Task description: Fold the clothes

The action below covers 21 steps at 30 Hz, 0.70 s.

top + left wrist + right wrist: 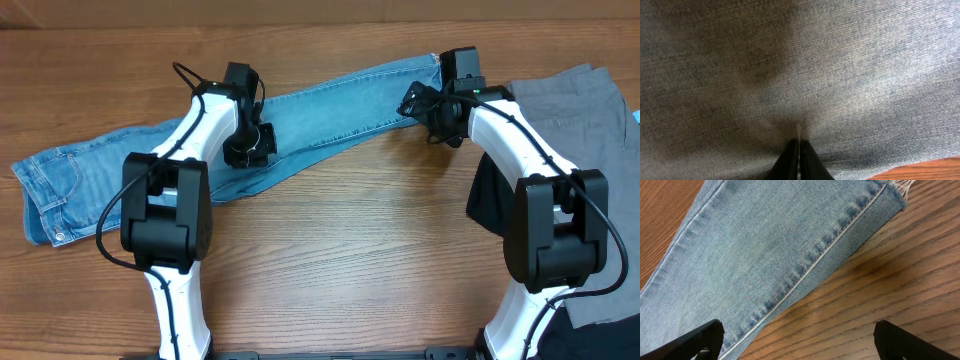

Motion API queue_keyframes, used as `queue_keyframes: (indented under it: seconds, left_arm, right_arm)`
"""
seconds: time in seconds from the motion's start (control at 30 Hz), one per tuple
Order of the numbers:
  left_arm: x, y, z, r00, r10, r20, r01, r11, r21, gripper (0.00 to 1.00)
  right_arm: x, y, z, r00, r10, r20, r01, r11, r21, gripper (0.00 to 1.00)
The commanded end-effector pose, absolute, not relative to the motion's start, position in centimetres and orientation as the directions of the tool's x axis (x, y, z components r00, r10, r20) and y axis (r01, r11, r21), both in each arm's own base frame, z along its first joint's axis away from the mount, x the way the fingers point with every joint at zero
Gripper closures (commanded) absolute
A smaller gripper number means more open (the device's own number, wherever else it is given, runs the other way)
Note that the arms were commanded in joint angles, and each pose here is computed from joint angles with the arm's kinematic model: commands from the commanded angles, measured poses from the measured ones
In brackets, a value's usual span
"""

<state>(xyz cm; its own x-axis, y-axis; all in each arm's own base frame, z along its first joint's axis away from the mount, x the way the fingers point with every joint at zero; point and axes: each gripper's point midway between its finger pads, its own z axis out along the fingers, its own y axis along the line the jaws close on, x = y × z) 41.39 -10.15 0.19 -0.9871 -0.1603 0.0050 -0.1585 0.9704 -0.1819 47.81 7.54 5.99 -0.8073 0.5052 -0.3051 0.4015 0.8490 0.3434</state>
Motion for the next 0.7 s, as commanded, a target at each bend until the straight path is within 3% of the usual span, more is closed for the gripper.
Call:
queue_keyframes:
  seconds: [0.0,0.2,0.27,0.43,0.6,0.67]
  left_arm:
    - [38.3,-10.7,-2.9,-0.985,-0.14,0.105,-0.156,0.974,-0.164,0.91]
    - [36.4,-9.7,-2.6,-0.977,-0.143,0.16,-0.161,0.981,-0.104,0.96]
    - [36.2,-9.6,-1.5,-0.98,-0.121,0.158,-0.138,0.985,-0.103,0.96]
    - [35.3,-9.4,1.8,-0.986,-0.087,0.144,-0.104,0.989,-0.109,0.96]
    - [35.5,-9.4,4.7,-0.993,-0.087,0.083,-0.097,0.987,-0.127,0.96]
    - [35.8,-9.5,5.2,-0.994,-0.086,0.06,-0.094,0.987,-0.133,0.87]
  right_arm:
    - [48.4,7.8,6.6,-0.804,0.503,-0.317,0.392,0.849,0.353,0.0]
    - [48.3,7.8,6.5,-0.809,0.496,-0.317,0.387,0.854,0.349,0.01]
    - [48.4,7.8,6.6,-0.822,0.462,-0.334,0.353,0.873,0.337,0.1]
    - [48.5,7.7,7.1,-0.83,0.435,-0.351,0.326,0.887,0.327,0.22]
    - [48.3,7.8,7.3,-0.833,0.435,-0.343,0.329,0.886,0.325,0.43]
    - [47.9,7.8,7.1,-0.84,0.434,-0.326,0.335,0.887,0.319,0.5]
